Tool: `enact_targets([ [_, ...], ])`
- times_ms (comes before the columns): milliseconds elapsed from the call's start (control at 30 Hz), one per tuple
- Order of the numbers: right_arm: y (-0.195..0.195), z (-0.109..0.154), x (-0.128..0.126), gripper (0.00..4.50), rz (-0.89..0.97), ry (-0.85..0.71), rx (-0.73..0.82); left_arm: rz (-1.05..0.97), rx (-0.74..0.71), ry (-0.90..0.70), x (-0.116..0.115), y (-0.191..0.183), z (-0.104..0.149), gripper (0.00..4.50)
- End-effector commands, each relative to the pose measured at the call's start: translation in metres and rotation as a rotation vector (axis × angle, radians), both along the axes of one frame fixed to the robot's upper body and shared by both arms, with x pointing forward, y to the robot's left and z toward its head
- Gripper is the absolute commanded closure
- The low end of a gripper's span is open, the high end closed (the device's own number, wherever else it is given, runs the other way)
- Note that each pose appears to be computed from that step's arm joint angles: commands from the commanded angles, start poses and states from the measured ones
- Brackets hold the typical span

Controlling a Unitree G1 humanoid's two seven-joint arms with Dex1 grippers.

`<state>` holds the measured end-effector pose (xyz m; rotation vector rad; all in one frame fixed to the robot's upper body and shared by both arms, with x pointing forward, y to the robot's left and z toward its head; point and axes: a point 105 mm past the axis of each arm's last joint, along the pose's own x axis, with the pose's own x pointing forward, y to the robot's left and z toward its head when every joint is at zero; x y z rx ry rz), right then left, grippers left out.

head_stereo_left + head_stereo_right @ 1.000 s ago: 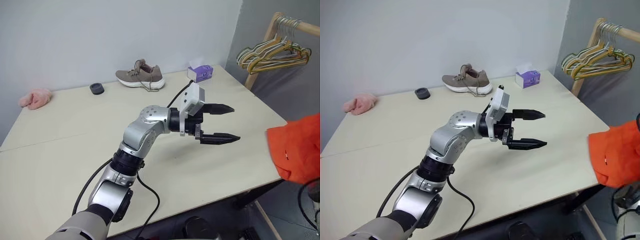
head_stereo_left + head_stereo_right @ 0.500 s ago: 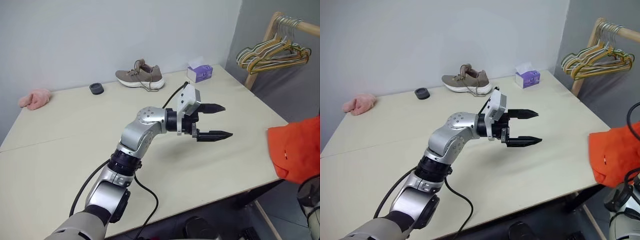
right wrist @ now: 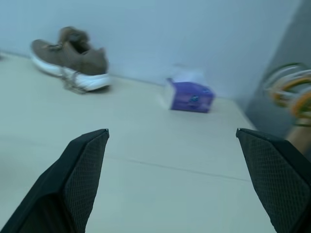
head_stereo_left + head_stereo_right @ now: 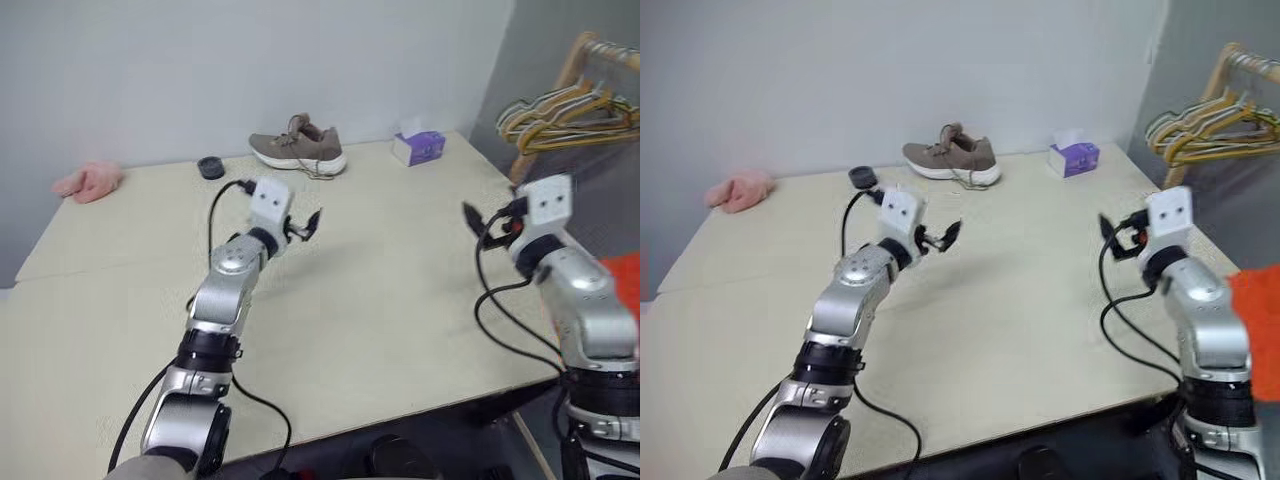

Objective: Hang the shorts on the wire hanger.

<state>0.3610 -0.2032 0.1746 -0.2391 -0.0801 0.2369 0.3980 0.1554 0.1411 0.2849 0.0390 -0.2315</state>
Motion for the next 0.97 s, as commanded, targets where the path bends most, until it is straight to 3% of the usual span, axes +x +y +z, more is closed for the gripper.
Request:
enact_targets([
  [33, 0.014, -0.014, 0.006, 0.02, 0.040, -0.027, 0.020, 0.171, 0.032, -0.084, -0.012, 0.037, 0.016, 0.00],
  [233, 0.021, -0.047, 0.020, 0.02, 0.021, 0.043, 0.119, 0.283, -0.046, -0.024, -0.031, 0.072, -0.006, 0.00],
  [467, 0.021, -0.059, 0.026, 0.02, 0.026, 0.073, 0.112, 0.203, -0.108, -0.020, -0.036, 0.065, -0.005, 0.00],
  [967, 0.017, -0.064, 0.013, 0.02, -0.010, 0.066, 0.114, 0.114, -0.045, -0.085, -0.034, 0.047, 0.001, 0.00],
])
